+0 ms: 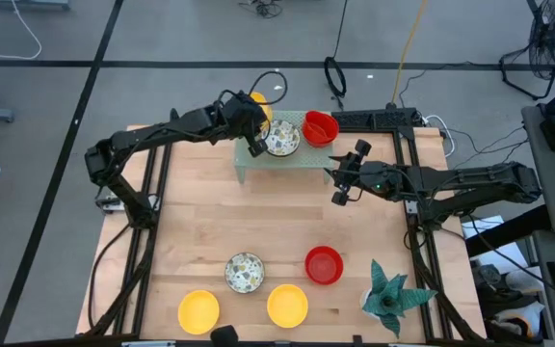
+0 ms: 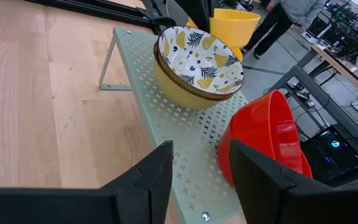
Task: Pick & Place Mini bowls
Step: Stack the yellow bowl on top of the yellow bowl on the shelf
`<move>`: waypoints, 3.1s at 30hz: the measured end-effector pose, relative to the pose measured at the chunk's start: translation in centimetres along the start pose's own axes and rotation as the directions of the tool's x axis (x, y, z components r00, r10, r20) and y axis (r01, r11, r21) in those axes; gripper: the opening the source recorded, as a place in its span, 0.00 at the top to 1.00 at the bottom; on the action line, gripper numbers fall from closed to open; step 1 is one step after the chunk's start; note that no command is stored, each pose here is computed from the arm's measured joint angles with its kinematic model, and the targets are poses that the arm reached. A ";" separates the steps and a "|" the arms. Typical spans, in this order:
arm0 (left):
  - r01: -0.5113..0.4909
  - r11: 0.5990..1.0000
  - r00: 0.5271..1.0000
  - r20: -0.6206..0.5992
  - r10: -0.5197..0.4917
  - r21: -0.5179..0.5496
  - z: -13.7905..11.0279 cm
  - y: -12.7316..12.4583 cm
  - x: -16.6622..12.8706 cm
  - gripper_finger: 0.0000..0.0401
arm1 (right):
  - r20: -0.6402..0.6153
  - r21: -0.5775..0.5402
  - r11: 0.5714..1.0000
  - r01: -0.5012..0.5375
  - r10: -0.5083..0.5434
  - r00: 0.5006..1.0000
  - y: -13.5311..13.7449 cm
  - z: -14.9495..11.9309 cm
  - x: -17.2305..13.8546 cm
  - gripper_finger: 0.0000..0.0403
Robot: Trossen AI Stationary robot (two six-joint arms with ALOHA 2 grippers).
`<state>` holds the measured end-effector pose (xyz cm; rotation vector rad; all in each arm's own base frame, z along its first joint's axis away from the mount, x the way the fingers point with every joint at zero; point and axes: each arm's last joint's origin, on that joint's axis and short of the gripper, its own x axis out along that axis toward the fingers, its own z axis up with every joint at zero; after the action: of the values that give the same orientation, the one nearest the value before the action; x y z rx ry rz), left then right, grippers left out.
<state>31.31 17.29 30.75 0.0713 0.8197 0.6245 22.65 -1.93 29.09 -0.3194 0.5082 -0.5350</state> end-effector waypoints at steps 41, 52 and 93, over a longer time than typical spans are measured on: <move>0.073 0.996 0.990 0.125 -0.065 -0.058 3.0 -2.8 -6.4 0.50 | -0.008 -0.001 1.000 -0.001 0.001 1.000 0.0 -0.1 0.0 0.64; 0.434 0.882 0.827 -0.309 -0.470 -0.182 -2.8 -13.1 -10.4 0.57 | -0.010 -0.002 1.000 -0.002 0.002 1.000 0.0 -0.1 0.0 0.64; 0.202 0.889 0.579 -0.683 -0.446 -0.410 -22.7 -27.2 -21.1 0.45 | -0.005 0.121 0.993 -0.004 0.004 1.000 0.0 -0.1 0.0 0.64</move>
<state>17.95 -20.50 21.06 -0.6668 1.5210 0.3902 22.62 -1.93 29.03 -0.2008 0.4791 -0.5603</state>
